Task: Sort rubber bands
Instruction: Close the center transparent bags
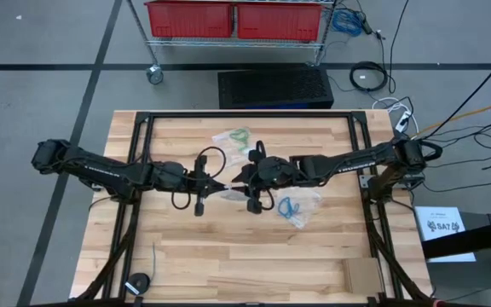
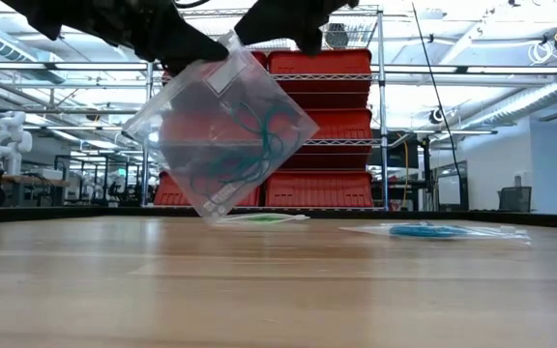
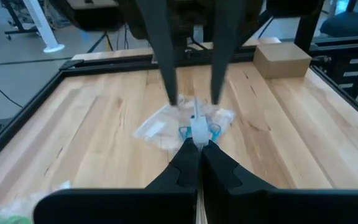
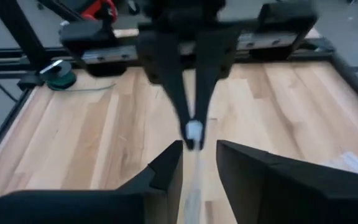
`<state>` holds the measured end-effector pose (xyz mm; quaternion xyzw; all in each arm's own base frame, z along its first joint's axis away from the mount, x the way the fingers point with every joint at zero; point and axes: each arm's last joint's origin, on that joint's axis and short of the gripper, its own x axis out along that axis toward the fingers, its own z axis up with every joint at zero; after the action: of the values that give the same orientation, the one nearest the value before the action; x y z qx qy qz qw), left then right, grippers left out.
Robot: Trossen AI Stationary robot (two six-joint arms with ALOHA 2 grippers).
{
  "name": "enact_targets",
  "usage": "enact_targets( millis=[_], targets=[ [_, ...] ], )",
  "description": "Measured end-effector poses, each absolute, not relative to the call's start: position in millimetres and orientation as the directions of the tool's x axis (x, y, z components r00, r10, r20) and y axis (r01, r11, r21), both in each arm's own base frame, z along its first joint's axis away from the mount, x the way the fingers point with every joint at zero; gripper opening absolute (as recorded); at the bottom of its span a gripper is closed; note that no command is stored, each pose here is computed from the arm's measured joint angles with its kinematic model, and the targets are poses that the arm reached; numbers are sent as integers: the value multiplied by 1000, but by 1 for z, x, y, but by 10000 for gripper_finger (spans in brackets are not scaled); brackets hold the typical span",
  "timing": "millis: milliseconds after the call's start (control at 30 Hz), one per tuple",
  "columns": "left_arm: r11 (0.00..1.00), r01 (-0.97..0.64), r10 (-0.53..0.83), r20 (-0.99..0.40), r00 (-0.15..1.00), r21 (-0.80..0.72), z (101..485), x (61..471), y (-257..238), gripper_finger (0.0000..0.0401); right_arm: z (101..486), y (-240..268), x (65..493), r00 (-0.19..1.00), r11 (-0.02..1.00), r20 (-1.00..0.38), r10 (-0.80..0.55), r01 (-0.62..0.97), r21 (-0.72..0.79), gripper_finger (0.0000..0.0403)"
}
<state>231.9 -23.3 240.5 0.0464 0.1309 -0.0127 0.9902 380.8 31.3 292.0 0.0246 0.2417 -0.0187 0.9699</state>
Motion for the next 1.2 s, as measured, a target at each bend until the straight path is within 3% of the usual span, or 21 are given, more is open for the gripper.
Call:
enact_targets(
  millis=[333, 633, 900, 1200],
  targets=[
    [995, 37, -13, -258, 966, 88, 241, 232, -23, 5, 289, 27, 383, 881, 997, -472, -30, 59, 47, 89],
    [996, 36, -12, -258, 966, 88, 241, 232, -23, 5, 289, 24, 385, 886, 999, -463, -32, 42, 12, 6],
    [996, 33, -12, -255, 967, 81, 241, 232, -23, 7, 289, 24, 385, 890, 999, -454, -41, 38, -16, 1],
    [997, 31, -12, -252, 968, 71, 241, 232, -23, 77, 288, 23, 385, 879, 997, -470, -78, 64, -45, 0]
  ],
)
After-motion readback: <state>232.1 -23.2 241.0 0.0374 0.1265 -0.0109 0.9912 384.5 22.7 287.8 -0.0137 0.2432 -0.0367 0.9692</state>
